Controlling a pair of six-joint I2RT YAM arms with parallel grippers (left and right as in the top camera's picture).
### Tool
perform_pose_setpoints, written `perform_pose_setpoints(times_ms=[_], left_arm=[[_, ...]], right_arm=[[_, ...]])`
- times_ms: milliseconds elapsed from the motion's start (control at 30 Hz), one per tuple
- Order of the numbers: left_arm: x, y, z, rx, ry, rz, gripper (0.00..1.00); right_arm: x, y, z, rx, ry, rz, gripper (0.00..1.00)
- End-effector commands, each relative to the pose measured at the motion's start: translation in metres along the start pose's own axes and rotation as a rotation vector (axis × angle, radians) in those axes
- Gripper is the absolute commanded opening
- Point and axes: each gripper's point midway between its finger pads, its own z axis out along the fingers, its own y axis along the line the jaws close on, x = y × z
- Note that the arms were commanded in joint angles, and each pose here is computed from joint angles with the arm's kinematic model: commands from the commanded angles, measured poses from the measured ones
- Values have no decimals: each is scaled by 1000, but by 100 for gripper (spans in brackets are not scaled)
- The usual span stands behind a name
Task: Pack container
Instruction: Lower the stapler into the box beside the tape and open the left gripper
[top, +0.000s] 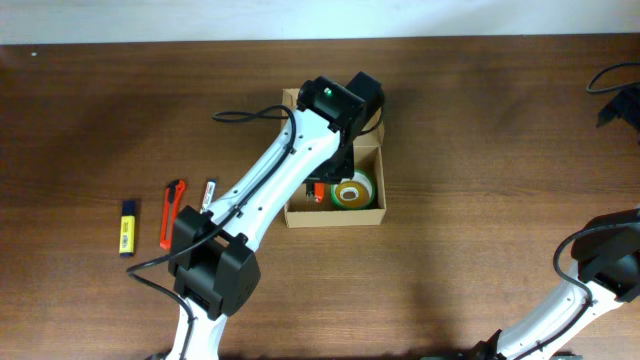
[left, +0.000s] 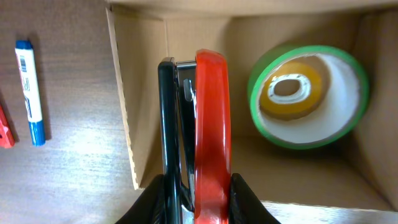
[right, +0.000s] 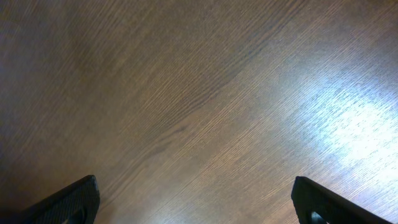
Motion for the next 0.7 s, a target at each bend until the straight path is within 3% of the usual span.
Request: perform_pose_setpoints(times_ms=[0, 667], left_arm=[[3, 5, 6, -12, 24, -18, 2], [2, 14, 41, -16, 62, 15, 2]], right_arm=[[1, -1, -11, 0, -26, 2, 99], [1, -1, -11, 0, -26, 2, 99]])
